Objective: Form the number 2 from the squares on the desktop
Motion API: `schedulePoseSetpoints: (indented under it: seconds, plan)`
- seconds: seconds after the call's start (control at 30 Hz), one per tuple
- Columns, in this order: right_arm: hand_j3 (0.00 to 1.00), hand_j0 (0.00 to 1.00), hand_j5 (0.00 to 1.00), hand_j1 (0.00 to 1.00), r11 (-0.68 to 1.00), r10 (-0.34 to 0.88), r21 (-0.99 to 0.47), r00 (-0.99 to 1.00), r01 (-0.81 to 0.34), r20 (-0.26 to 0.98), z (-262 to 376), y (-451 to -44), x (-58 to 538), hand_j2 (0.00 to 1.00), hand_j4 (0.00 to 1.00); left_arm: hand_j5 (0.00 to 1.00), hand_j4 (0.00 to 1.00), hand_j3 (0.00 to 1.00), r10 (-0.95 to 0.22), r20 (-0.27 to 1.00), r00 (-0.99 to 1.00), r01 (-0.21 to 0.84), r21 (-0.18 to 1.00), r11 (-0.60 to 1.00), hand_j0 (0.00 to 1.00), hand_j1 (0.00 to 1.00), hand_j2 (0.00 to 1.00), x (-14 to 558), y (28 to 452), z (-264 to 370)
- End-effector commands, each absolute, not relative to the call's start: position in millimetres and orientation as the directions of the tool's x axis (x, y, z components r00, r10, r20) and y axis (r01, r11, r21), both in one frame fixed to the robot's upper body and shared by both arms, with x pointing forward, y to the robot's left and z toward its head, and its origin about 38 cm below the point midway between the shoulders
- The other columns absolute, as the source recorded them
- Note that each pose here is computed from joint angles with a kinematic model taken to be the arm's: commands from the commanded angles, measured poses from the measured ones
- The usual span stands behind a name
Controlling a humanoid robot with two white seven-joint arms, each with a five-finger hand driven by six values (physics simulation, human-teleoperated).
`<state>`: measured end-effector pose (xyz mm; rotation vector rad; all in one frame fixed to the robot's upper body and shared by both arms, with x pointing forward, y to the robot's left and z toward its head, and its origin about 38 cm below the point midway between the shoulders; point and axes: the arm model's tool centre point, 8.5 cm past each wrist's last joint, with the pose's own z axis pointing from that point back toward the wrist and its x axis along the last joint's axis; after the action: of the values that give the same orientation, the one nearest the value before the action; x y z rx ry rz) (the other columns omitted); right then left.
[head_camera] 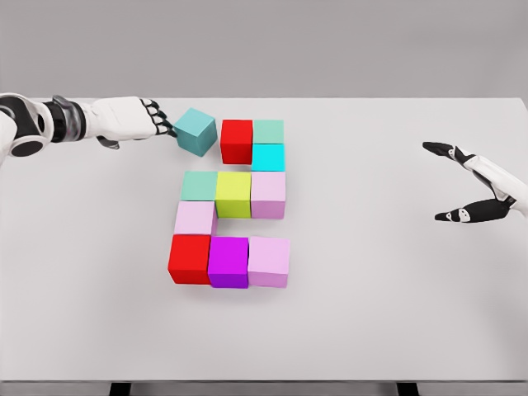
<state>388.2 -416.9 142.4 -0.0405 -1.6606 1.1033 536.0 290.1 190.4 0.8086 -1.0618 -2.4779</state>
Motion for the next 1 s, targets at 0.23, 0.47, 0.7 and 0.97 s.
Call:
schedulePoseSetpoints:
  seconds: [0.23, 0.47, 0.7, 0.97]
  plan:
    - [1.00, 1.00, 1.00, 1.00, 0.574, 0.524, -0.664, -0.408, -0.479, 0.748, 143, -418, 388, 1.00, 1.00, 0.96, 0.96, 0.96, -0.536, -0.375, -0.756, 0.113, 0.732, -0.672, 0.96, 0.96, 0.96, 540, 310, 190]
    - [1.00, 1.00, 1.00, 1.00, 0.574, 0.524, -0.664, -0.408, -0.479, 0.748, 143, -418, 388, 1.00, 1.00, 0.96, 0.96, 0.96, -0.558, -0.368, -0.743, 0.131, 0.738, -0.662, 0.96, 0.96, 0.96, 553, 299, 188]
    - [1.00, 1.00, 1.00, 1.00, 0.574, 0.524, -0.664, -0.408, -0.479, 0.748, 143, -418, 388, 1.00, 1.00, 0.96, 0.96, 0.96, -0.560, -0.364, -0.744, 0.133, 0.741, -0.658, 0.96, 0.96, 0.96, 555, 293, 186]
    - [1.00, 1.00, 1.00, 1.00, 0.575, 0.525, -0.664, -0.406, -0.479, 0.748, 143, -418, 388, 1.00, 1.00, 0.96, 0.96, 0.96, -0.536, -0.353, -0.766, 0.106, 0.754, -0.648, 0.96, 0.96, 0.96, 550, 281, 187]
